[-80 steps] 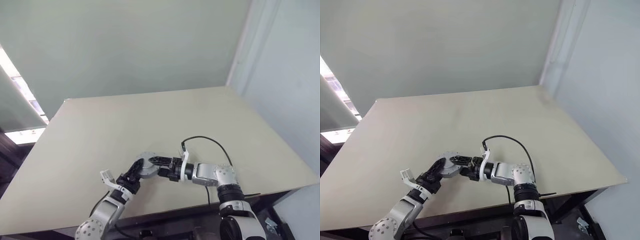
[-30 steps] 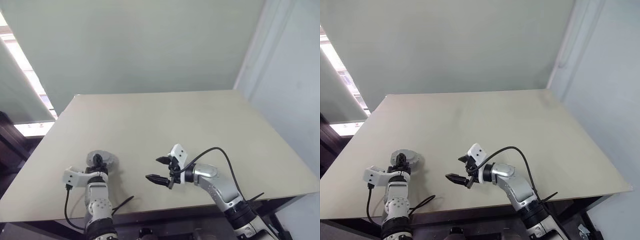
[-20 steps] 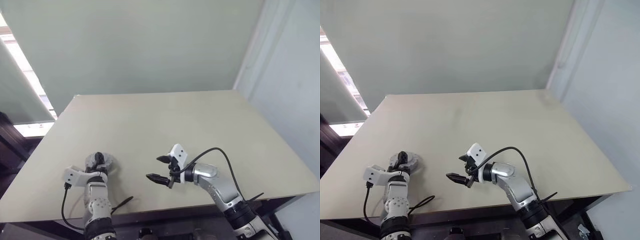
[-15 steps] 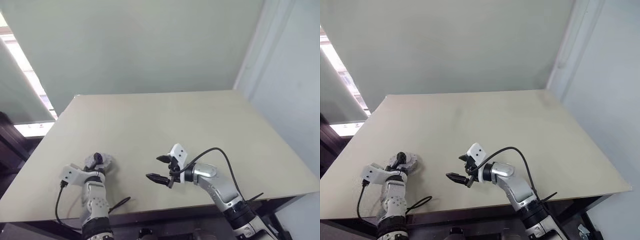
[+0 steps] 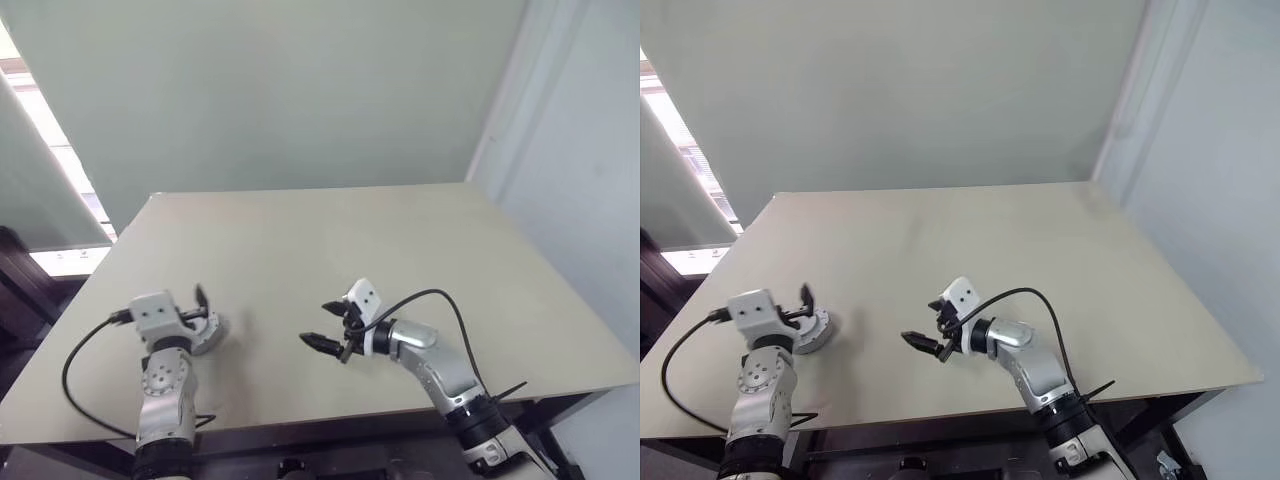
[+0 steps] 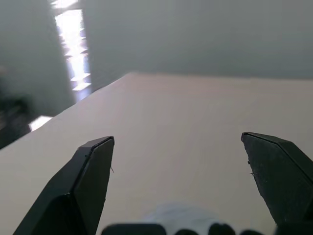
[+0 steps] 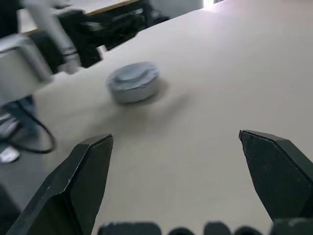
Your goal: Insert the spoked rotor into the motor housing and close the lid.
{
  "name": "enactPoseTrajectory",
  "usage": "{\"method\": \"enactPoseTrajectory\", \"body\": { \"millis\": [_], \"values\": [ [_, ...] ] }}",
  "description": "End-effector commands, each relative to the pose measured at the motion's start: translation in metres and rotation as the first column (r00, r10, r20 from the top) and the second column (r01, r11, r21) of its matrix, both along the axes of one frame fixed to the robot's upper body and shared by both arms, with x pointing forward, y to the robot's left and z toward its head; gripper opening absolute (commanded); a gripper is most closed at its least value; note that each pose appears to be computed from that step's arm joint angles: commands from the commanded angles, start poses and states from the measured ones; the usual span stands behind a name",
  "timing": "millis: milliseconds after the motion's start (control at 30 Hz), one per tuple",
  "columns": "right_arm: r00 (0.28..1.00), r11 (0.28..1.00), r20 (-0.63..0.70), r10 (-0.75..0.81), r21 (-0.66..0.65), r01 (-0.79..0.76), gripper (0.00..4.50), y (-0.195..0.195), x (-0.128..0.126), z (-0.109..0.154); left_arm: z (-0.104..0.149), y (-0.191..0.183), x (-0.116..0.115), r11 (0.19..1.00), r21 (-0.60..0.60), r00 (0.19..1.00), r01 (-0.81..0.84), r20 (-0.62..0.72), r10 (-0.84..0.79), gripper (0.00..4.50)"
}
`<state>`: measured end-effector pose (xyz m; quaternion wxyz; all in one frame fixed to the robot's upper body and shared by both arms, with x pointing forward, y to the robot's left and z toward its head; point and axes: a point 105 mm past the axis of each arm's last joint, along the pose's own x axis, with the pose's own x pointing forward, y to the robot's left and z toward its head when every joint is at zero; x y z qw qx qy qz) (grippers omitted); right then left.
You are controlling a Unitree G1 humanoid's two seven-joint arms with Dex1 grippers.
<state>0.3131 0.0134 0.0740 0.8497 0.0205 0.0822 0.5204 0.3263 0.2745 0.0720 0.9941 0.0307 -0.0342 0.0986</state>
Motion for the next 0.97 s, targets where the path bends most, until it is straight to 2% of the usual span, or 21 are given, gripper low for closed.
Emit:
{"method": "enactPoseTrajectory", "body": {
  "millis": [33, 167, 300, 600, 967],
  "values": [
    [0.991, 0.994, 0.066, -0.113, 0.018, 0.112, 4.5, -0.022, 0.023, 0.018, 0.023, -0.038, 0.003, 0.97, 0.058, 0.969, 0.237, 0.051, -0.24, 4.46],
    [0.968, 0.97, 0.065, -0.243, 0.013, 0.243, 4.5, -0.058, 0.038, 0.02, 0.02, -0.072, -0.001, 0.9, 0.04, 0.901, 0.434, 0.002, -0.435, 4.46],
    [0.937, 0.94, 0.085, -0.338, -0.021, 0.341, 4.5, -0.094, 0.041, 0.017, 0.015, -0.099, -0.01, 0.814, -0.027, 0.813, 0.581, -0.044, -0.581, 4.46],
    [0.869, 0.873, 0.125, -0.478, -0.037, 0.486, 4.5, -0.153, 0.027, 0.011, 0.006, -0.111, -0.02, 0.734, -0.034, 0.728, 0.679, -0.1, -0.678, 4.46],
    [0.857, 0.861, 0.109, -0.504, -0.014, 0.508, 4.5, -0.153, 0.019, 0.007, 0.006, -0.111, -0.022, 0.712, -0.032, 0.704, 0.702, -0.122, -0.7, 4.46]
  ]
}}
